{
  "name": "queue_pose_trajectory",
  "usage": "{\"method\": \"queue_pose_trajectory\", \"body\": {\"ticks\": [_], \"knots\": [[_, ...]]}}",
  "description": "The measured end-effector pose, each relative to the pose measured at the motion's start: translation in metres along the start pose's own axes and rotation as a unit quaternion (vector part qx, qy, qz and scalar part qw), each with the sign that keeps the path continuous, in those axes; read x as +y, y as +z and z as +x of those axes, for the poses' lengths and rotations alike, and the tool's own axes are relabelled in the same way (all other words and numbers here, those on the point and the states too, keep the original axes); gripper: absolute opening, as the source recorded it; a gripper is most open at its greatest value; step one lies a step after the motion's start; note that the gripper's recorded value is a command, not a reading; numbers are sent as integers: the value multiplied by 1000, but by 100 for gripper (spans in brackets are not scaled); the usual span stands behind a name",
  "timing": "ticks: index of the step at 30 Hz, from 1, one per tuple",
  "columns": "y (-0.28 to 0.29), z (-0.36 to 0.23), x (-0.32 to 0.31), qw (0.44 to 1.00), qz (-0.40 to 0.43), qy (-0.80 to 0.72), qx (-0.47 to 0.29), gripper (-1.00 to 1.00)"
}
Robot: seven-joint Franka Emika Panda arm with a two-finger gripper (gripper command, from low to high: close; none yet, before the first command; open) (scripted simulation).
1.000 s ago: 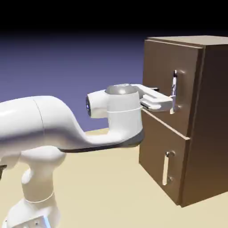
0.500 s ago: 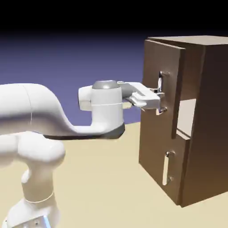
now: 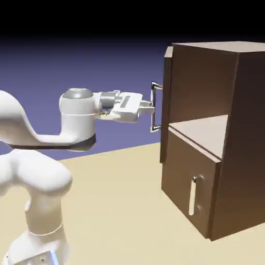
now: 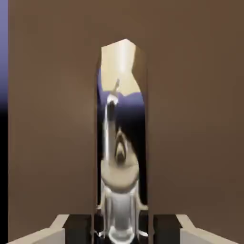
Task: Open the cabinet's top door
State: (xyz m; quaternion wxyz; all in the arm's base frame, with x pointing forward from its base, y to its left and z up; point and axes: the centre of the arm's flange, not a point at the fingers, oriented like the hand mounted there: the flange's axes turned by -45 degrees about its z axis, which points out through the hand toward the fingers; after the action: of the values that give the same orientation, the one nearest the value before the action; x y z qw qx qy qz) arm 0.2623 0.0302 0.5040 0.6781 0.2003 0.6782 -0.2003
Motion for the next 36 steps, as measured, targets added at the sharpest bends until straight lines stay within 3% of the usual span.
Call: {"method": "queue_pose_trajectory", "body": {"ticks": [16,36], "knots": [[-90,0,69,984,178,0,0,-100],[-164,0,206,910,414,0,0,-100]]}}
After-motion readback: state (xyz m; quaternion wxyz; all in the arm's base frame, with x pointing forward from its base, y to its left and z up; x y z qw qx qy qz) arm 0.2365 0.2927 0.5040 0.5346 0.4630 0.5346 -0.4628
